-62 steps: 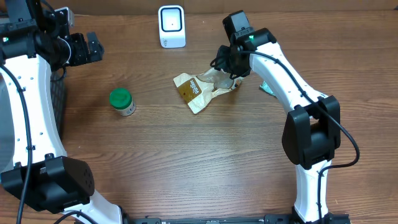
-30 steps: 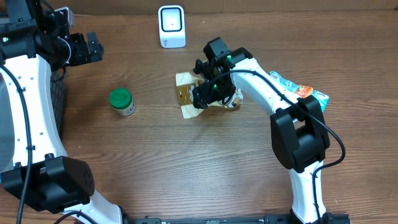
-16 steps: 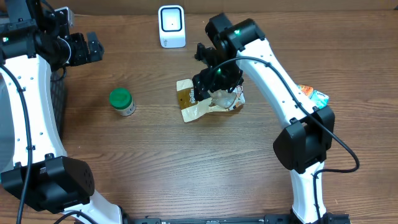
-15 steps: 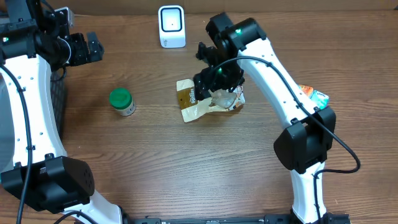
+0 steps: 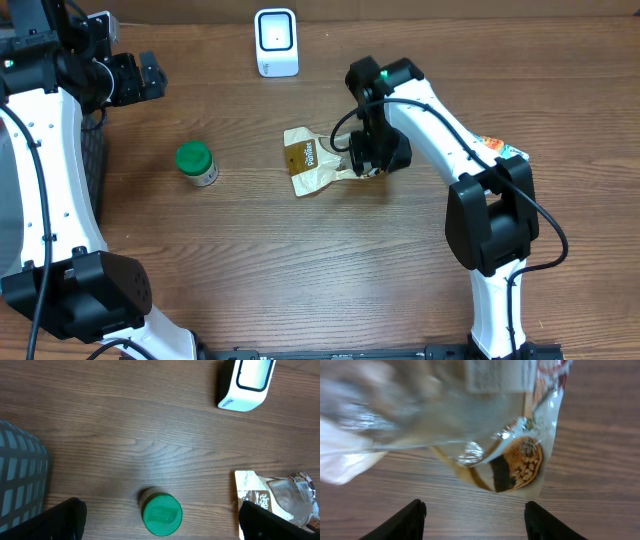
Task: Scan the item barcode
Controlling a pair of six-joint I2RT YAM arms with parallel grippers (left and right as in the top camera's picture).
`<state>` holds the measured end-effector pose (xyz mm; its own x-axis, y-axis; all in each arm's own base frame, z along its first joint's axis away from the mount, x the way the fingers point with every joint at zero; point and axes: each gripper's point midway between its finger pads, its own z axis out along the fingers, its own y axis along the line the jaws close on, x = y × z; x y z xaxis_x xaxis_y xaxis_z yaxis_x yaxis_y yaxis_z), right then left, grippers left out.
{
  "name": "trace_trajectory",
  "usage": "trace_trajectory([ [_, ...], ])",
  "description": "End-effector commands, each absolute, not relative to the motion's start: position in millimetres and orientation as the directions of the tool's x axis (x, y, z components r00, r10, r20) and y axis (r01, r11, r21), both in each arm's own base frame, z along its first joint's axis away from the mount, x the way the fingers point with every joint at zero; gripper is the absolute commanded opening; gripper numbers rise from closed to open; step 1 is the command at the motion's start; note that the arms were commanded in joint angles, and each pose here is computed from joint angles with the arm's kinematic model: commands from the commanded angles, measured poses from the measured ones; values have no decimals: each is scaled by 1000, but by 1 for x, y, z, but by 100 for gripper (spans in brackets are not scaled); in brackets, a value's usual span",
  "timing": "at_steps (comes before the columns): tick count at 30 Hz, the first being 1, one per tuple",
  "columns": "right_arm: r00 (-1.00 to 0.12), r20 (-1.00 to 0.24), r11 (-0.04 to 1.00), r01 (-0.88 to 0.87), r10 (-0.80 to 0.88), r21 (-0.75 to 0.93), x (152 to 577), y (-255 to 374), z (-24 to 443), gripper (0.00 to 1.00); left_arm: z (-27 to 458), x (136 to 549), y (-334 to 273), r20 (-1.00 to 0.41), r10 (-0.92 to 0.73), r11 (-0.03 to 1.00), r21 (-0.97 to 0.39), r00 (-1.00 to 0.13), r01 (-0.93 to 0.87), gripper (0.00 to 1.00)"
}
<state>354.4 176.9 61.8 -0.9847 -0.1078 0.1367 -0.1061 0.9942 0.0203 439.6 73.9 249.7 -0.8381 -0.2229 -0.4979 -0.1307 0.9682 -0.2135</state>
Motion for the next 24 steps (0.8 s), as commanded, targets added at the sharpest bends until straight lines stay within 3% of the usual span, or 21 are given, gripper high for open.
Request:
trace_trajectory([
  [1, -984, 164, 997, -79, -76, -11, 343, 169, 54, 56, 260, 440, 73, -520, -224, 968, -217, -824, -126, 100],
  [4, -982, 174, 997, -79, -75, -16, 340, 167, 49, 51, 260, 440, 73, -520, -224, 968, -217, -824, -126, 100],
  [7, -984, 162, 997, -79, -76, -15, 342, 168, 46, 39, 260, 440, 73, -520, -224, 968, -217, -824, -126, 100],
  [12, -994, 77, 996, -83, -80, -41, 362, 167, 43, 30, 260, 440, 73, -520, -224, 968, -217, -824, -126, 100],
  [17, -986, -111, 990, -112, -121, -86, 407, 167, 44, 17, 260, 440, 73, -520, -224, 968, -217, -824, -126, 99],
  [24, -849, -350, 917, -387, -396, -99, 466, 197, 59, 17, 260, 440, 73, -520, -224, 968, -217, -824, -126, 100],
])
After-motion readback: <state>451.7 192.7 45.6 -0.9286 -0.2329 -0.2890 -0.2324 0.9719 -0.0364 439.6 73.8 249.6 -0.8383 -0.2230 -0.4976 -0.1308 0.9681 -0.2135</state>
